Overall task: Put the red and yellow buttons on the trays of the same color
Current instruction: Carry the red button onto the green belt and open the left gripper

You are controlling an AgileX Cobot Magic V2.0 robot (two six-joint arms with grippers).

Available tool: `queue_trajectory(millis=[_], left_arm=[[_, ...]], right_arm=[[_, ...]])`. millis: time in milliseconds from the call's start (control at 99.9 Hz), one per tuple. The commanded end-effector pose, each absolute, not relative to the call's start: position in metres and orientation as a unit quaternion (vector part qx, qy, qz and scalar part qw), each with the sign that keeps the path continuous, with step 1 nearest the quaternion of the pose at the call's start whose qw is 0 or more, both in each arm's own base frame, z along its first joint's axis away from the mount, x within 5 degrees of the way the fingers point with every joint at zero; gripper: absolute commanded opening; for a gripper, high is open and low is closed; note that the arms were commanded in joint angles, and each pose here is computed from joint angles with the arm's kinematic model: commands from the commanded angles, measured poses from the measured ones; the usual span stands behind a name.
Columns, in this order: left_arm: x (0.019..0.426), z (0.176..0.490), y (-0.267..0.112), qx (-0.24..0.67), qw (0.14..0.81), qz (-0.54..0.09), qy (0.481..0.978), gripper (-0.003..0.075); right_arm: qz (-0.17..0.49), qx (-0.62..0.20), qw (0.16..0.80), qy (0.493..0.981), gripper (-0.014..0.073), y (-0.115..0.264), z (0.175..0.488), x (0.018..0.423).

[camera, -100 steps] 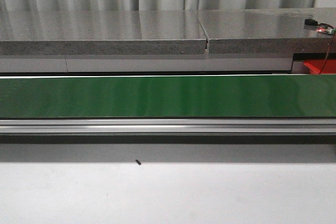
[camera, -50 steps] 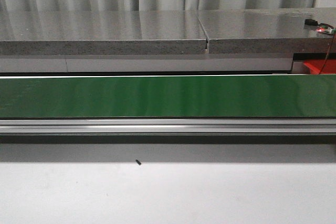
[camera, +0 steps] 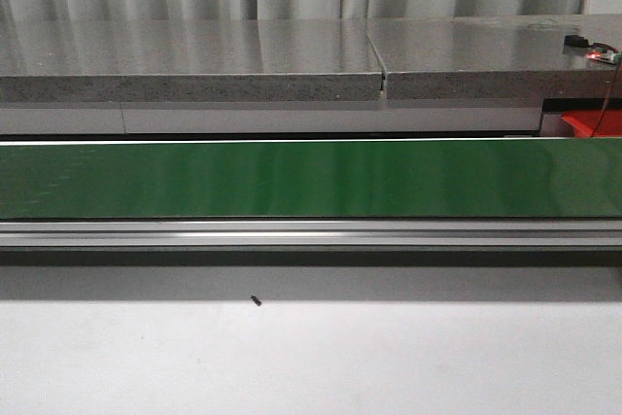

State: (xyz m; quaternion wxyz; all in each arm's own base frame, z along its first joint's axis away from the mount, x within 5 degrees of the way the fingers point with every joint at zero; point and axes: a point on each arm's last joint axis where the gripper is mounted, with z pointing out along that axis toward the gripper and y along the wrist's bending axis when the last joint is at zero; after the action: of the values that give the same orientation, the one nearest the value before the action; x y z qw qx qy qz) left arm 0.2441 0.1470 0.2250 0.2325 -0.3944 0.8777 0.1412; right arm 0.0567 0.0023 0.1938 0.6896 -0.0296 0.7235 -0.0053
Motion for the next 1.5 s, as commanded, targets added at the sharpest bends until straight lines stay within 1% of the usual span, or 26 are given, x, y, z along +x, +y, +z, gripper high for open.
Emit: queue_trajectory(millis=[0,120,220,380,550,681,801,941,1201,1421,1491], left_arm=[[0.239,0.265,0.139,-0.387,0.3,0.141,0.86,-0.002],[0.231,0.294,0.119,-0.346,0.351,0.137,0.859,-0.002],[0.231,0.307,0.101,-0.309,0.378,0.128,0.863,-0.002],[0.244,0.319,0.075,-0.243,0.384,0.09,0.886,-0.002],[0.268,0.331,0.059,-0.206,0.392,0.039,0.896,-0.002],[0.287,0.328,0.052,-0.183,0.374,0.003,0.909,-0.002],[0.305,0.318,0.05,-0.173,0.349,-0.025,0.921,-0.002],[0.318,0.306,0.05,-0.168,0.334,-0.028,0.927,-0.002],[0.329,0.286,0.052,-0.17,0.306,-0.028,0.936,-0.002],[0.331,0.282,0.051,-0.134,0.302,-0.025,0.944,-0.0018],[0.332,0.282,0.049,-0.129,0.302,-0.033,0.944,0.0006]], right_arm=[[-0.01,-0.027,0.729,0.684,-0.0068,0.002,0.207,0.055],[-0.01,-0.027,0.729,0.684,-0.0068,0.002,0.207,0.055],[-0.01,-0.027,0.729,0.684,-0.0068,0.002,0.207,0.055],[-0.01,-0.027,0.729,0.684,-0.0068,0.002,0.207,0.055],[-0.01,-0.027,0.729,0.684,-0.0068,0.002,0.207,0.055],[-0.01,-0.027,0.729,0.684,-0.0068,0.002,0.207,0.055],[-0.01,-0.027,0.729,0.684,-0.0068,0.002,0.207,0.055],[-0.01,-0.027,0.729,0.684,-0.0068,0.002,0.207,0.055],[-0.01,-0.027,0.729,0.684,-0.0068,0.002,0.207,0.055],[-0.01,-0.027,0.729,0.684,-0.0068,0.002,0.207,0.055],[-0.01,-0.027,0.729,0.684,-0.0068,0.002,0.207,0.055]])
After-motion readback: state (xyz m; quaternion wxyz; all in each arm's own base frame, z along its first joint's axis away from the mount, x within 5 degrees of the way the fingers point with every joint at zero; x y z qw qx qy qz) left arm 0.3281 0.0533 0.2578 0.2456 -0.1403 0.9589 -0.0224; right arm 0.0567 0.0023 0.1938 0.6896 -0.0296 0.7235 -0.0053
